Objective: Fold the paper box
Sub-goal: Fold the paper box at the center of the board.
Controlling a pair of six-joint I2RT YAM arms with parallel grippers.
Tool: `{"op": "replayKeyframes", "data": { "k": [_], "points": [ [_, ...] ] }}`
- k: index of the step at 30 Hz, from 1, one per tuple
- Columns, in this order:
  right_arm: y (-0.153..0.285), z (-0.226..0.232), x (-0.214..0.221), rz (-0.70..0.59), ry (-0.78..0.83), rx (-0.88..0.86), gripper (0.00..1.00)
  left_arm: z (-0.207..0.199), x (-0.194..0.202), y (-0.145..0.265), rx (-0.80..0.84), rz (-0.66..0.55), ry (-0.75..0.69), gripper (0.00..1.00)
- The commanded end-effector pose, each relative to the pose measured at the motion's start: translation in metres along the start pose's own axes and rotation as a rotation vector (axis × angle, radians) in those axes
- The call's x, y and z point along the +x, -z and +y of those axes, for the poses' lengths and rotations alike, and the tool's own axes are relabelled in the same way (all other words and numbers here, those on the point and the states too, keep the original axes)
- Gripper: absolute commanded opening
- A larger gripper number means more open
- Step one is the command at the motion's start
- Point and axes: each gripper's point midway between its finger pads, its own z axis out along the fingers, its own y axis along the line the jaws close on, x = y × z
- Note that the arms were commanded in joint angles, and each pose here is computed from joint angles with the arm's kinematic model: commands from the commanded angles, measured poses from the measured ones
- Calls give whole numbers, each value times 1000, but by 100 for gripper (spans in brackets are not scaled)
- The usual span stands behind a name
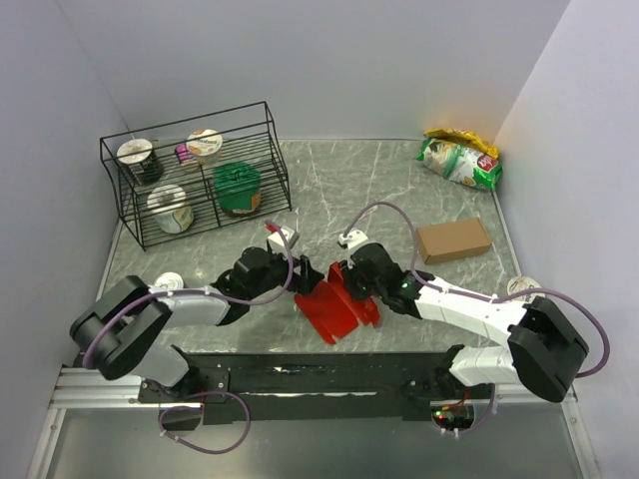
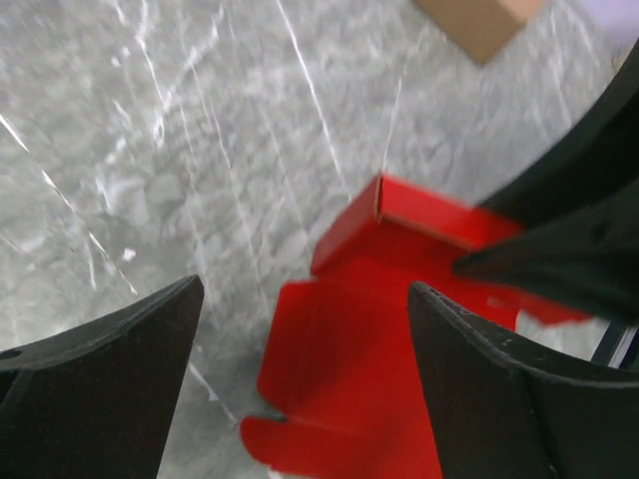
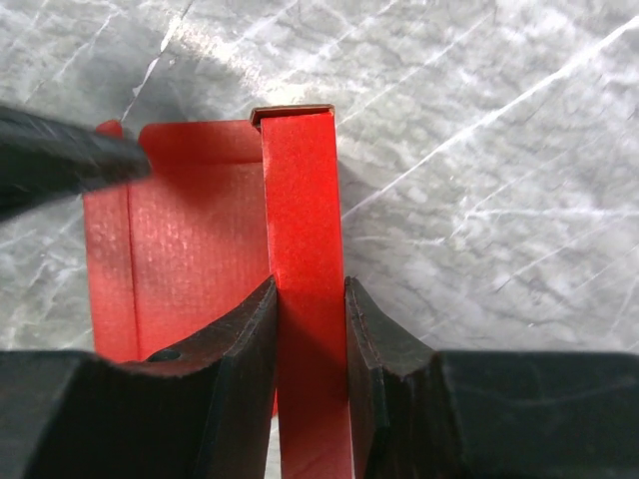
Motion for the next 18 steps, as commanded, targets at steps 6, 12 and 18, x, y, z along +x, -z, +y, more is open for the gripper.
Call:
{"op": "replayKeyframes", "data": {
  "k": [6, 12, 18],
  "points": [
    [-4, 5, -29, -33, 100, -19, 33, -1, 23, -10, 126, -13, -91, 84],
    [-7, 9, -29, -28, 100, -37, 34, -5, 20, -29, 168, -57, -113, 83],
    [-9, 12, -28, -28, 96, -57, 34, 0, 16, -44, 149, -100, -143, 82]
  ]
}}
